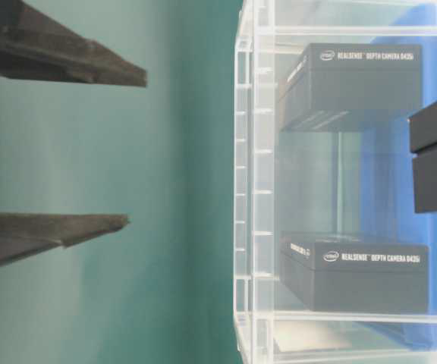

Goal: Take out the box from the case.
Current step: 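Lower the box onto the cloth in front and open the right gripper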

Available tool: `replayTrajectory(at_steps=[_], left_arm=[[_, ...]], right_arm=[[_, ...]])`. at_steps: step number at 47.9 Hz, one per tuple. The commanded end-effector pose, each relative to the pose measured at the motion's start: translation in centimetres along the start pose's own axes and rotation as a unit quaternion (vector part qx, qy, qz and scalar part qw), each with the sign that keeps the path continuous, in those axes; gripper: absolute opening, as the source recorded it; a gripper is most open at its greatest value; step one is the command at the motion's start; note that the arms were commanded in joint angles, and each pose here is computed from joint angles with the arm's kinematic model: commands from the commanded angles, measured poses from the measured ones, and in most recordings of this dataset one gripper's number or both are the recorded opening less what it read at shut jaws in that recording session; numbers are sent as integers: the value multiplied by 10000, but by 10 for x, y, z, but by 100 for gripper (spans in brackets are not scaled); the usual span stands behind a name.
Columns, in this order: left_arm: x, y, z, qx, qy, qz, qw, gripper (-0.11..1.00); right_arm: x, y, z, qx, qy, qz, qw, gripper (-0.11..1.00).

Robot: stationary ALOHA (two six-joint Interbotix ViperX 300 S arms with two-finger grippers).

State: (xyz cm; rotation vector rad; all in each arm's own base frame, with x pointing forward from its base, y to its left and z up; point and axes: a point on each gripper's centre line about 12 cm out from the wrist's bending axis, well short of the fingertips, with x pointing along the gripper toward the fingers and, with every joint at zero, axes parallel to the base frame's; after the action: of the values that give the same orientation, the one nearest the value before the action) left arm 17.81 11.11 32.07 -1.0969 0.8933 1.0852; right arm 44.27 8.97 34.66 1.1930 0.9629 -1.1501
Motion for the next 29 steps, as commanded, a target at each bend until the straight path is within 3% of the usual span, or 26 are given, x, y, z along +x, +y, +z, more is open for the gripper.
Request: replayTrajectory(at_steps=[1, 14, 29], left_arm=[[-4, -1, 1, 4, -58, -72, 10000, 96], [-4, -1, 1, 4, -58, -72, 10000, 96], [-4, 0, 0, -13, -26, -38, 10000, 96]], right_arm=[[-28, -5, 7, 51, 50, 314, 9995, 94], [-27, -8, 8, 37, -73, 181, 9998, 94], [-28, -32, 2, -180, -225, -365, 9989, 94]])
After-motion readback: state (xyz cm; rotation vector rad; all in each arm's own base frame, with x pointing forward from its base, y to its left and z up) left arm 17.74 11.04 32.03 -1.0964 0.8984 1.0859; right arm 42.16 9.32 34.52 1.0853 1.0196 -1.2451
